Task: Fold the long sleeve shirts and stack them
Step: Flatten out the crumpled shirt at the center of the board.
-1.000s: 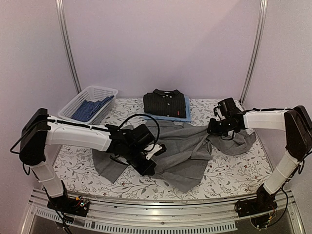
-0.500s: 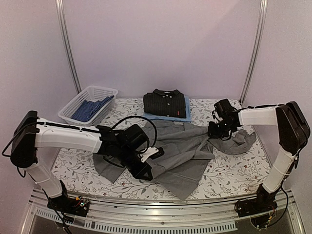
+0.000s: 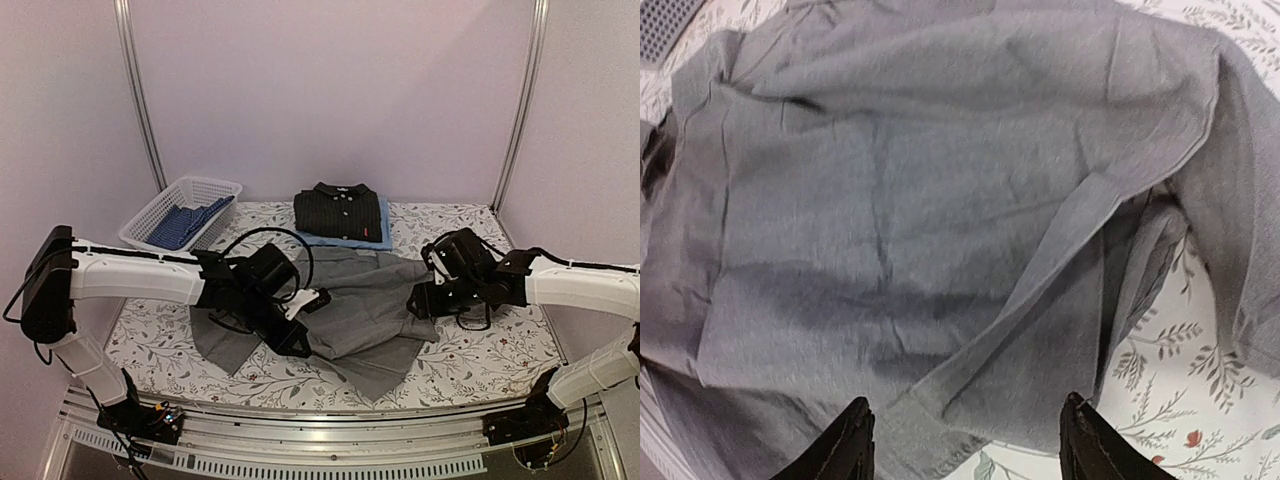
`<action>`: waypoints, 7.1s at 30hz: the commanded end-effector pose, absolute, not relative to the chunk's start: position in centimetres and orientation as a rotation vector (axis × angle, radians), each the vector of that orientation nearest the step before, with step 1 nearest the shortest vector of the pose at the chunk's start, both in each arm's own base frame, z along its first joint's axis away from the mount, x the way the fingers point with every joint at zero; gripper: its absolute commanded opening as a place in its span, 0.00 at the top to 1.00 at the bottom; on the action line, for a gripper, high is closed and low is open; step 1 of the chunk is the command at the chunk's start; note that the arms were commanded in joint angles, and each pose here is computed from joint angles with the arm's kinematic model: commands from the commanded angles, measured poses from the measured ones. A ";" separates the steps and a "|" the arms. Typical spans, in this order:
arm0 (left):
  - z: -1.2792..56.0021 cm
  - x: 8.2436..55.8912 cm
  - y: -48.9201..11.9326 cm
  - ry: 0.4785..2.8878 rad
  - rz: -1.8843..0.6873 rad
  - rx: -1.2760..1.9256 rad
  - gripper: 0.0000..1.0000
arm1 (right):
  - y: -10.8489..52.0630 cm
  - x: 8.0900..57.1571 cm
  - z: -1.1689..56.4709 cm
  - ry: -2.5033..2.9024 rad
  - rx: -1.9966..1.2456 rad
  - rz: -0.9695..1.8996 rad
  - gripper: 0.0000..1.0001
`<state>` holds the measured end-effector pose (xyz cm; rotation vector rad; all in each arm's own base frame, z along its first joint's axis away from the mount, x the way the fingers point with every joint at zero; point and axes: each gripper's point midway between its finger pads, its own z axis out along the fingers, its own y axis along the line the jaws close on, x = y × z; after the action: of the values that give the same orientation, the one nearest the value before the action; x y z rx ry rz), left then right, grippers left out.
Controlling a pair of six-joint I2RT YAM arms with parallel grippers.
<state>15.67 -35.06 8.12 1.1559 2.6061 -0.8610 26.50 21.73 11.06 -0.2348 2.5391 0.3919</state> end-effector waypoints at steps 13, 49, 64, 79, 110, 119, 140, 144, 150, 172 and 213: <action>14.4 18.2 -35.7 2.478 -0.969 1.082 1.00 | 20.4 23.2 3.4 2.667 -0.226 0.233 0.23; 21.9 16.2 -28.9 2.391 -1.351 0.961 1.00 | 18.3 24.1 9.0 2.833 -0.308 0.116 0.84; 17.6 25.5 -31.4 2.495 -1.078 0.541 0.82 | 22.5 23.8 15.3 2.617 -0.249 0.200 0.42; 16.0 27.8 -39.9 2.468 -0.875 0.611 0.85 | 24.1 19.1 6.1 2.718 -0.289 0.147 0.62; 5.3 18.6 -42.1 2.689 -0.830 1.056 0.95 | 21.8 21.2 0.4 2.714 -0.368 -0.143 0.72; 0.3 19.4 -38.3 2.839 -0.623 0.997 0.98 | 21.8 21.5 1.3 2.714 -0.350 -0.132 0.94; -2.1 15.0 -32.1 2.950 -0.505 1.153 1.00 | 19.5 22.1 15.7 2.696 -0.238 0.034 1.00; -2.0 13.7 -31.3 2.964 -0.542 1.177 1.00 | 16.7 22.7 16.4 2.713 -0.150 -0.006 1.00; -1.4 11.8 -30.1 2.975 -0.586 1.221 1.00 | 14.4 22.2 13.7 2.798 -0.105 -0.099 1.00; 0.7 11.0 -30.0 2.964 -0.665 1.216 1.00 | 29.7 7.6 4.0 3.031 -0.438 0.270 0.62; 2.0 9.8 -28.7 3.007 -0.681 1.189 1.00 | 14.3 7.8 7.5 2.954 0.177 -0.215 1.00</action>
<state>10.64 -29.35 1.11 1.1956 2.9831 -0.6624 8.06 17.64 6.25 -0.0011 2.9860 -0.1505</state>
